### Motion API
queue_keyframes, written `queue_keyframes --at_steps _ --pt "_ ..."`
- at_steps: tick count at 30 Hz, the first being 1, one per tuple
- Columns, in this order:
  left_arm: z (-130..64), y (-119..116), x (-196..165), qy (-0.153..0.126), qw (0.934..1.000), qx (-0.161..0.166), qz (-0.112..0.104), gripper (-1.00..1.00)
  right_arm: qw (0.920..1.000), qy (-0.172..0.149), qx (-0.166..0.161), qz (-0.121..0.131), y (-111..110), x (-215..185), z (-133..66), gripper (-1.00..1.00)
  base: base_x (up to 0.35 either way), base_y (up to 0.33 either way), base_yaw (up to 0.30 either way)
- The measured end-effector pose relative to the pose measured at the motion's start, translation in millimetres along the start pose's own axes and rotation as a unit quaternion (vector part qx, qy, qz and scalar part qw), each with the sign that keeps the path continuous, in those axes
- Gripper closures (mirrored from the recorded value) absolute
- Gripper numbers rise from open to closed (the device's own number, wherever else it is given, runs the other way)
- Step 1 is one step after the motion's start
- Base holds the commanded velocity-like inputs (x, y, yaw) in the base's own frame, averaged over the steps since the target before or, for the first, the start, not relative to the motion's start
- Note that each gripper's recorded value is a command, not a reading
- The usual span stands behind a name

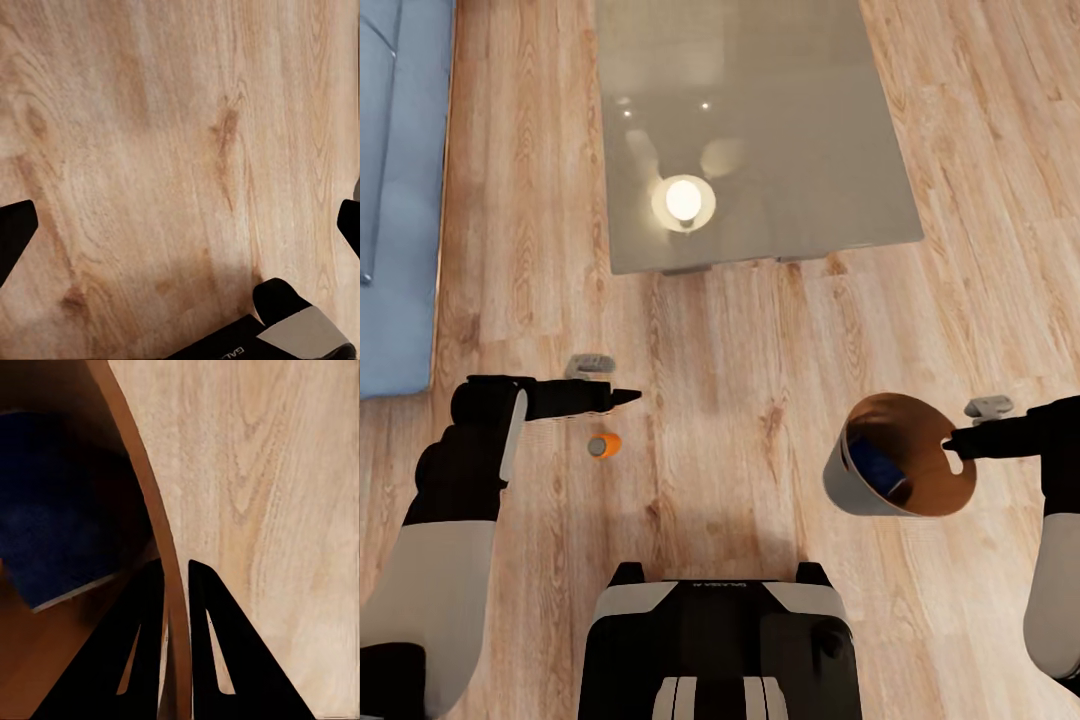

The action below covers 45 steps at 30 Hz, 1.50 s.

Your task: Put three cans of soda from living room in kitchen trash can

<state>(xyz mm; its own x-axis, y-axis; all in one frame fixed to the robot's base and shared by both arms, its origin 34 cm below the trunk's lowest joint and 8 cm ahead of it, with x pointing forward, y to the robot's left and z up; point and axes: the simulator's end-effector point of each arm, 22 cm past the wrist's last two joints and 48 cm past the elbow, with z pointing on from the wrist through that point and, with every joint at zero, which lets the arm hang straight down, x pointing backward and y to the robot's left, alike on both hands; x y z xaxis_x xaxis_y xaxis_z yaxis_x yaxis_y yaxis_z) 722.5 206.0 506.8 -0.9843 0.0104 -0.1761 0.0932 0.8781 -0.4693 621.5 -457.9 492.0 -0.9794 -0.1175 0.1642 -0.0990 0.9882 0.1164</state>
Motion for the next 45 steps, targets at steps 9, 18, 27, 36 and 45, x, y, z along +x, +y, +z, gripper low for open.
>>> queue_keyframes --at_steps 9,18,27,36,45 --pt "0.6 -3.6 -7.8 -0.003 1.0000 0.001 0.006 -1.00 0.9926 -0.004 0.117 -0.030 -90.5 -26.4 -64.2 1.00 -0.014 0.003 0.000" --pt "8.8 5.0 6.7 0.016 0.9998 -0.002 -0.009 -1.00 0.9858 -0.011 0.164 -0.036 -130.1 -37.8 -105.2 1.00 -0.247 0.141 0.000" --pt "6.5 5.1 7.6 0.018 0.9997 -0.010 -0.010 -1.00 0.9861 -0.019 0.162 -0.032 -130.2 -43.2 -115.0 1.00 -0.061 0.039 0.000" --pt "-8.3 2.4 1.8 0.015 0.9995 -0.026 -0.007 -1.00 0.9869 -0.027 0.156 -0.029 -125.8 -43.2 -134.5 1.00 -0.003 0.002 0.000" --pt "-15.7 -1.9 11.2 0.031 0.9990 -0.025 -0.019 -1.00 0.9871 -0.039 0.153 -0.026 -123.1 -43.8 -155.9 1.00 0.000 0.000 0.000"
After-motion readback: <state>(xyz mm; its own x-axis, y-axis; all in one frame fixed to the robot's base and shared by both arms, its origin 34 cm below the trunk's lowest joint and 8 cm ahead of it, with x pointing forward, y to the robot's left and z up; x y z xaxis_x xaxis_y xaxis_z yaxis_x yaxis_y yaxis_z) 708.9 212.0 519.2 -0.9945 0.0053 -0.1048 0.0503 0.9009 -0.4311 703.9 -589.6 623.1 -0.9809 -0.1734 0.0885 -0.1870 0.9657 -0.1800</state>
